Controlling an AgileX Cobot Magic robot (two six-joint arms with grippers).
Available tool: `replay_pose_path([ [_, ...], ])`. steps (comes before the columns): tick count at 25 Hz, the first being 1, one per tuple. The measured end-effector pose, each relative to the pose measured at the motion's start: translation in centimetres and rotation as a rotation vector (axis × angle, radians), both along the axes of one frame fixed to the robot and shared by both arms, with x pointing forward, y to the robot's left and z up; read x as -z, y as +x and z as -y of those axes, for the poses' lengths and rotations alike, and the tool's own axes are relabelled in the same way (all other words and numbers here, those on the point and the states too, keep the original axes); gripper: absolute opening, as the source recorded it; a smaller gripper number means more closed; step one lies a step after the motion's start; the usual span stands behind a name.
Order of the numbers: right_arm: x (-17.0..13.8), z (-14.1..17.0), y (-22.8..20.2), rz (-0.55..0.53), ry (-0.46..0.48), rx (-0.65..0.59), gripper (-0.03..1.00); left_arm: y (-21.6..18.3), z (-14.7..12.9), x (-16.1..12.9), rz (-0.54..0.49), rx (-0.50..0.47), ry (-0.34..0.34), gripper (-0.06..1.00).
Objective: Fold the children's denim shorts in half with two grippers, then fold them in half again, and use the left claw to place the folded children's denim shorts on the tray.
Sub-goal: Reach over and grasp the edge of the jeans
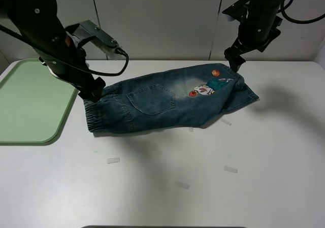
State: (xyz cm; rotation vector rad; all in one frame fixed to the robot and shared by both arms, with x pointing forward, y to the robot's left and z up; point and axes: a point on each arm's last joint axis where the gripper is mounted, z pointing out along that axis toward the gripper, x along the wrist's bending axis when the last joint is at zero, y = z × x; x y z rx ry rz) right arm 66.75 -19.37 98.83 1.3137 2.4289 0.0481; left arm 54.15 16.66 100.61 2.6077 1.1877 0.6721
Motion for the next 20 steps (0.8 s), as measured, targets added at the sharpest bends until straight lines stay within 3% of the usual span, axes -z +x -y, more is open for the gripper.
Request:
replay_pose_path([
  [5,0.2,-0.9,-1.0,-0.084,-0.012,0.009,0.69,-2.5,-1.6,-3.8,0.004,-0.121,-0.023,0.99],
  [13,0.1,-1.1,-1.7,-0.137,0.017,0.060,0.69,-8.8,-4.5,-11.5,0.132,-0.214,-0.220,0.99],
  [20,-1.8,-1.2,-2.2,-0.100,0.065,0.077,0.69,-15.8,-8.4,-16.0,0.245,-0.275,-0.322,0.99],
])
